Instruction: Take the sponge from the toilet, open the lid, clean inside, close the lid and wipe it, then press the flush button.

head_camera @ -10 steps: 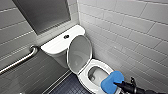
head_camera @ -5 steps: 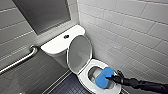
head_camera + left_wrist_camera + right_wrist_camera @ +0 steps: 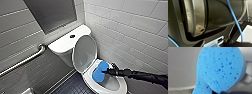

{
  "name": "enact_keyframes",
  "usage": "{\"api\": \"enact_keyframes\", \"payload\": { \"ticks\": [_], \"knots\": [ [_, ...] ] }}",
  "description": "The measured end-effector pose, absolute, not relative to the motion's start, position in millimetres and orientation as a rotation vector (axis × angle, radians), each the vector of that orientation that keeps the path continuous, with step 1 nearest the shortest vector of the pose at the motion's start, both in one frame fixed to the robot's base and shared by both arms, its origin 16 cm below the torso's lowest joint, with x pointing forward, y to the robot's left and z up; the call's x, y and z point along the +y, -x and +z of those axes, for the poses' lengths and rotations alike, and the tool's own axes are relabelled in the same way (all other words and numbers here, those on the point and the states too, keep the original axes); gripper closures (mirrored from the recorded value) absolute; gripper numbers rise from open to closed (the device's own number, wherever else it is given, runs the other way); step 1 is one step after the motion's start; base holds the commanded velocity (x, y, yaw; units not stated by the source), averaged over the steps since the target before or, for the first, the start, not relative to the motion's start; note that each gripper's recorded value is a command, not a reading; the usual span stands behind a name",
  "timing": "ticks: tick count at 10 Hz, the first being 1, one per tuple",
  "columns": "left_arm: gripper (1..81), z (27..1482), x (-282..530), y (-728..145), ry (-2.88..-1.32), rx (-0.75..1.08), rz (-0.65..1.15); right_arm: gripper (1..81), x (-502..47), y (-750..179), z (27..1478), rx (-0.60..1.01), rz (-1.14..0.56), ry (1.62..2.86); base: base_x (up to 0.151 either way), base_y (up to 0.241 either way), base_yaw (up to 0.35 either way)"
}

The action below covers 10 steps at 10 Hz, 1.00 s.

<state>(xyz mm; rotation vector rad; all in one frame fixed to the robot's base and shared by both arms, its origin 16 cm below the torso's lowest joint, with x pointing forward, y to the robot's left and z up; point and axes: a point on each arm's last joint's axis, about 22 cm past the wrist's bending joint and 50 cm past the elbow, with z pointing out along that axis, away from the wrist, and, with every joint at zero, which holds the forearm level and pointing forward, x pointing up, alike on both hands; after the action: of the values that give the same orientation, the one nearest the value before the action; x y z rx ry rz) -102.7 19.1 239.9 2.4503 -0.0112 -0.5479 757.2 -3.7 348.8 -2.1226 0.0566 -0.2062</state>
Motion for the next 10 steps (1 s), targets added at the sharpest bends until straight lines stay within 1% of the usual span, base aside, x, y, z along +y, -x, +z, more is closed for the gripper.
{"api": "enact_keyframes", "payload": {
  "ticks": [3, 5, 6, 8, 10],
  "knots": [
    [1.0, 241.2, 7.0, 101.7, -2.48, 0.121, -0.507, 81.1, 74.6, -754.9, 359.6, -0.059, -0.141, 2.053, 0.0, 0.0, 0.0],
    [1.0, 241.5, 4.0, 101.9, -2.49, 0.164, -0.495, 81.1, 115.7, -744.0, 365.4, -0.1, -0.104, 2.014, 0.0, 0.0, 0.0],
    [1.0, 241.6, 3.2, 101.6, -2.489, 0.165, -0.494, 81.1, 123.6, -739.3, 364.8, -0.098, -0.1, 2.007, 0.0, 0.0, 0.0],
    [1.0, 241.4, 3.0, 101.1, -2.489, 0.165, -0.493, 81.1, 107.9, -732.8, 345.8, -0.035, -0.135, 2.026, 0.0, 0.0, 0.0],
    [1.0, 241.5, 4.0, 101.8, -2.49, 0.166, -0.494, 81.1, 105.6, -715.8, 352.2, -0.002, -0.154, 1.994, 0.0, 0.0, 0.0]
  ]
}}
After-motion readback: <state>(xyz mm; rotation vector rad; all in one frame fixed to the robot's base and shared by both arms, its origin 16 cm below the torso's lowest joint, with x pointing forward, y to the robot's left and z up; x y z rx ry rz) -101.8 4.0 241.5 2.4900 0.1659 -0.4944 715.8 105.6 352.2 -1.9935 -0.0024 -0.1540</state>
